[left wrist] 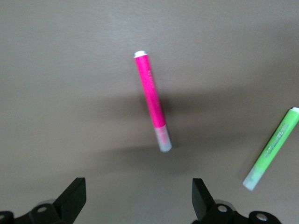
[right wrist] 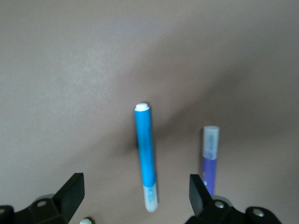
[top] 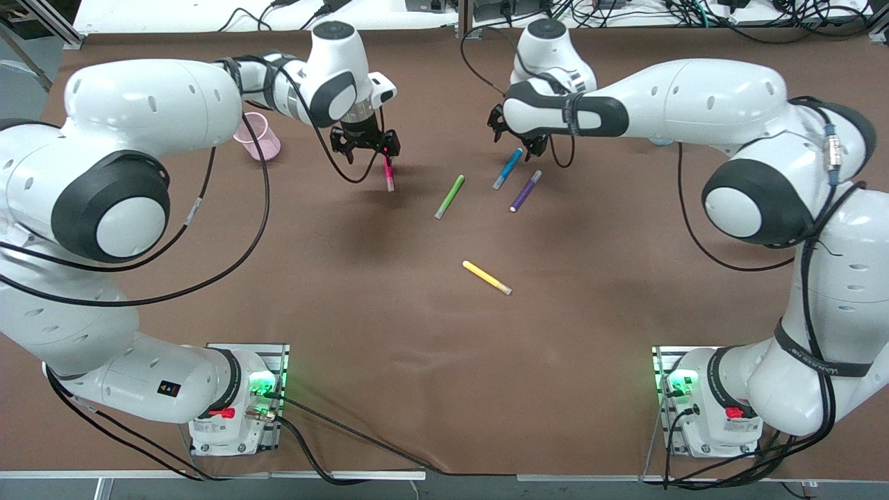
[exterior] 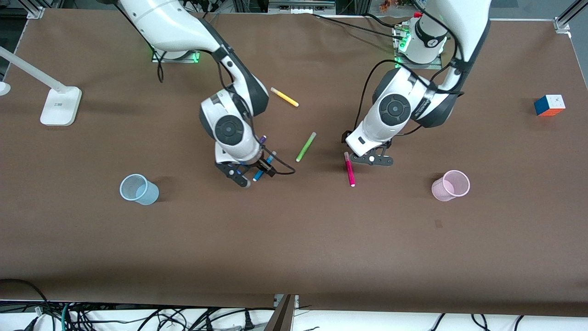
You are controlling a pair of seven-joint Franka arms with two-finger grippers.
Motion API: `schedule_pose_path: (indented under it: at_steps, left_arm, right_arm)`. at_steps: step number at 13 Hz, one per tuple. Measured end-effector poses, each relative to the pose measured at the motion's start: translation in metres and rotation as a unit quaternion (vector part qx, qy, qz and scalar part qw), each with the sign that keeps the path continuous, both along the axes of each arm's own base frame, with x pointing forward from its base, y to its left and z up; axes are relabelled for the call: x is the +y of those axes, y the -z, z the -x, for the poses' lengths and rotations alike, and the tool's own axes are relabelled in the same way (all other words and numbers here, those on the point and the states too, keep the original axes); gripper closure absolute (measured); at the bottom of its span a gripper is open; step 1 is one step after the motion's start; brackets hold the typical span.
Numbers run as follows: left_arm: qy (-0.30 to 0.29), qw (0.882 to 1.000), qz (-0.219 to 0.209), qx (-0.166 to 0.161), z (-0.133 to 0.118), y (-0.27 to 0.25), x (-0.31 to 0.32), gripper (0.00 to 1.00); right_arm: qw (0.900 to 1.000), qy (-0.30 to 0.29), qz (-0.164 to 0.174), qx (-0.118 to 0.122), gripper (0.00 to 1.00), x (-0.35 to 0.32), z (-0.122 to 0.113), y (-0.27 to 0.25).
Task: Place pink and blue markers in matching cups
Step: 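Grasp the blue marker with the right gripper while the left gripper grasps the pink marker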
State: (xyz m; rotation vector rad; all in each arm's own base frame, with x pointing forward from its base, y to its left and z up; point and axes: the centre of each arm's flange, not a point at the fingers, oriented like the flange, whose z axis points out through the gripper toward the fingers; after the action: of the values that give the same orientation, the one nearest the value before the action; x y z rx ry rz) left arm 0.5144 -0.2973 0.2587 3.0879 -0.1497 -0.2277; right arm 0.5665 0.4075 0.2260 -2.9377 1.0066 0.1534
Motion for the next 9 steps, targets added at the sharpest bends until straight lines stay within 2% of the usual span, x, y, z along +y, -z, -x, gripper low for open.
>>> schedule_pose_path:
  at_steps: [5, 9]
  left_arm:
    - [0.003, 1.000, 0.008, 0.006, 0.009, 0.058, -0.008, 0.00]
    - [0.013, 1.000, 0.010, -0.004, 0.009, 0.072, -0.011, 0.00]
  right_arm:
    - [1.000, -0.002, 0.003, 0.006, 0.02, 0.005, 0.000, 0.027]
    - [1.000, -0.020, 0.022, 0.010, 0.03, 0.004, 0.005, 0.051]
